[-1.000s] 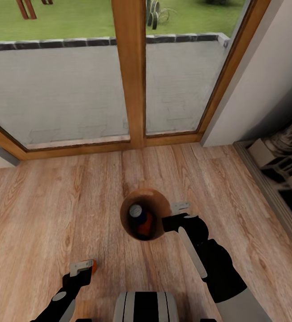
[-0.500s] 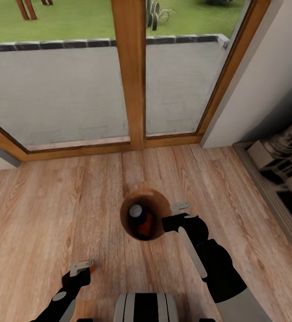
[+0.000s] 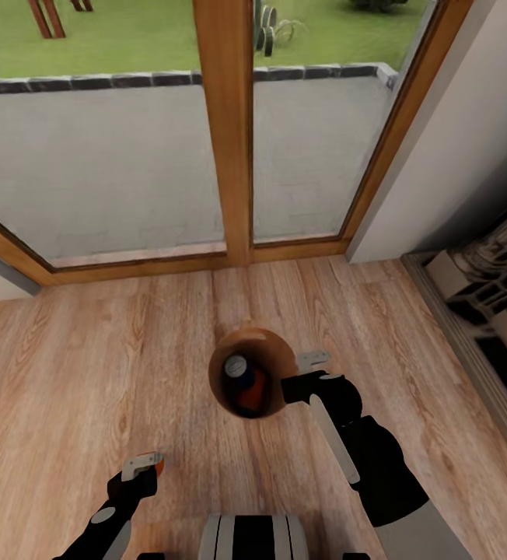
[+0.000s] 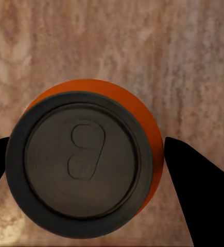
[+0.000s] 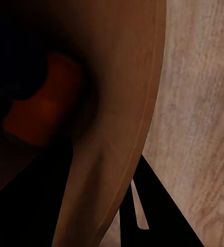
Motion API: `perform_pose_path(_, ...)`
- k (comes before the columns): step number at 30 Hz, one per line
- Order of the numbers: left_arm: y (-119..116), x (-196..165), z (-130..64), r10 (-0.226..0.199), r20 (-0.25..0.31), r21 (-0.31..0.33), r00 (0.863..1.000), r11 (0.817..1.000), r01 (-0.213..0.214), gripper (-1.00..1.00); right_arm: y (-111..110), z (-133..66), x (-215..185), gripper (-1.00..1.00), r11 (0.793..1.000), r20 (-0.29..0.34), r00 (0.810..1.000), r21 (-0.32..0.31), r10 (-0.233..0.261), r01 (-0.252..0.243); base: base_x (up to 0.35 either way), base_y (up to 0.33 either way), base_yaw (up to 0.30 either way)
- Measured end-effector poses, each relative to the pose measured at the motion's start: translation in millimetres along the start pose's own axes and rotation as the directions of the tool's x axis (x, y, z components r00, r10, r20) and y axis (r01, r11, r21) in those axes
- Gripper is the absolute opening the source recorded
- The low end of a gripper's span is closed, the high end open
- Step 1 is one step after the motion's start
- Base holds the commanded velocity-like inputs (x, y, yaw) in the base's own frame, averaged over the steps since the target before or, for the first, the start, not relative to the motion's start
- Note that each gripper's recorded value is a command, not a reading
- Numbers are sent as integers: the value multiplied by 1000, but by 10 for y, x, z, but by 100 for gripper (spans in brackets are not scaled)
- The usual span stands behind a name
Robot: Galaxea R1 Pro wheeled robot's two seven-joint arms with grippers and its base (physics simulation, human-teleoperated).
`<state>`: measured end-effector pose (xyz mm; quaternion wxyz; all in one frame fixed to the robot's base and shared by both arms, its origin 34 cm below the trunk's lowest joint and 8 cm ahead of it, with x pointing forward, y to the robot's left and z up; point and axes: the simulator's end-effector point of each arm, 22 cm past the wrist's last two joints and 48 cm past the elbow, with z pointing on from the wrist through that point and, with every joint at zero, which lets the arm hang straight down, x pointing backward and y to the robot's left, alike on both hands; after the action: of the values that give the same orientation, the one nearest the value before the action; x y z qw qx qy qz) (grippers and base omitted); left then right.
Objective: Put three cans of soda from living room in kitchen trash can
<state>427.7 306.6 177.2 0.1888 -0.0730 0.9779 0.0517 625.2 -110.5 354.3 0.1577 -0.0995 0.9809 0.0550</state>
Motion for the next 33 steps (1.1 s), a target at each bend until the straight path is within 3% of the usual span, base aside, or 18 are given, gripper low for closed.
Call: perform_pose_path(33, 13, -543, -643, -4, 28, 4, 1000, 1000, 4, -100, 34, -745, -475, -100, 1000, 29, 1000, 1, -4, 4, 0, 0, 0)
